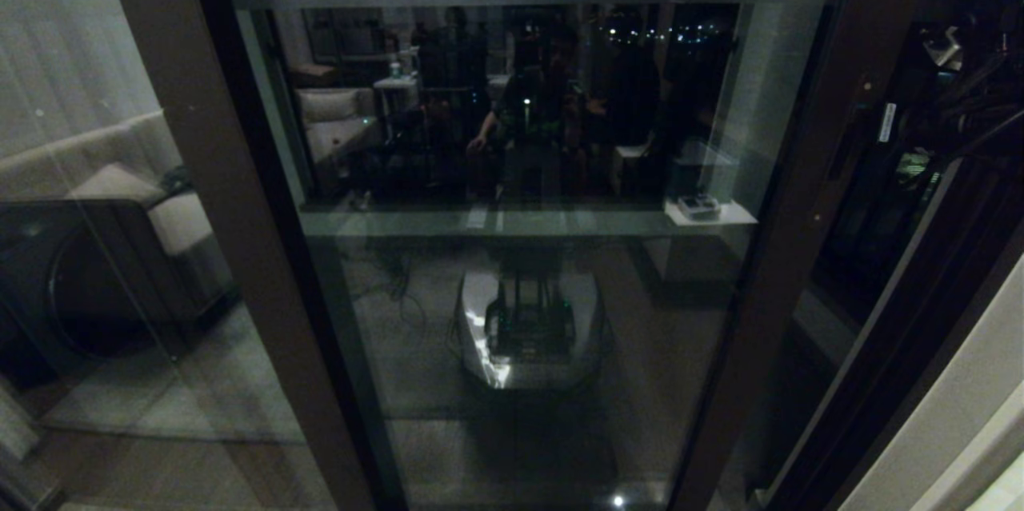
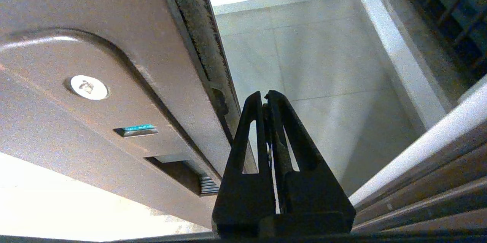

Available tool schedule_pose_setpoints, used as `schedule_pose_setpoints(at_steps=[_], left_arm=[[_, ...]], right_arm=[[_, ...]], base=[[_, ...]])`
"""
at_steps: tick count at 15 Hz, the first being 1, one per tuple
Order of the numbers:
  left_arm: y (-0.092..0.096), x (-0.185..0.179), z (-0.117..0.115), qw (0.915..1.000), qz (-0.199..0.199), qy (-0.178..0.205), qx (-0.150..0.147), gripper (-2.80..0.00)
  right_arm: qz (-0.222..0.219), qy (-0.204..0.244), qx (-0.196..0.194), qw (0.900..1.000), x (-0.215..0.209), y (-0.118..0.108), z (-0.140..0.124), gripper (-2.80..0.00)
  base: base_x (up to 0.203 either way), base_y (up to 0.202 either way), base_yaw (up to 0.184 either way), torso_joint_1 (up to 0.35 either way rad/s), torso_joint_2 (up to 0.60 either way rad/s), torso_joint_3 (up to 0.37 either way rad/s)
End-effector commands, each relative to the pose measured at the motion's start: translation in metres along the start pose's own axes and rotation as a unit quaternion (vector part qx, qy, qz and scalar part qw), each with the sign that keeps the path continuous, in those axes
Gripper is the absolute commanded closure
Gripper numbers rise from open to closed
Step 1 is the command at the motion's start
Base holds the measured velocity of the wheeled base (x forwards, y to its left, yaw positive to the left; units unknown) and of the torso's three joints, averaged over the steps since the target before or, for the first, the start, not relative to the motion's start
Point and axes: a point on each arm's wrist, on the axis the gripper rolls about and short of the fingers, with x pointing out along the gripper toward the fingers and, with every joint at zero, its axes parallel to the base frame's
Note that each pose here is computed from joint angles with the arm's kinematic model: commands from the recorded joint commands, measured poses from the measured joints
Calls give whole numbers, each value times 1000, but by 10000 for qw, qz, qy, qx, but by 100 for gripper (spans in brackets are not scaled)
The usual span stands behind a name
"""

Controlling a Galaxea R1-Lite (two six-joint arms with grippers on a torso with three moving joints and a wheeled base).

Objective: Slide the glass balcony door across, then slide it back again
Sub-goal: Open the slid door

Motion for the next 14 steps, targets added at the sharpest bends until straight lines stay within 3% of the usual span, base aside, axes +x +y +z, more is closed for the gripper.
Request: schedule_pose_setpoints(at_steps=[1, 14], left_arm=[[0, 0, 0, 10000, 3, 0, 1, 0], [0, 0, 0, 10000, 3, 0, 1, 0]], right_arm=[[43, 23, -7, 10000, 1, 3, -1, 0], [141, 47, -89, 9999, 3, 25, -5, 0]], base=[[0, 0, 0, 0, 0, 0], [0, 0, 0, 0, 0, 0]])
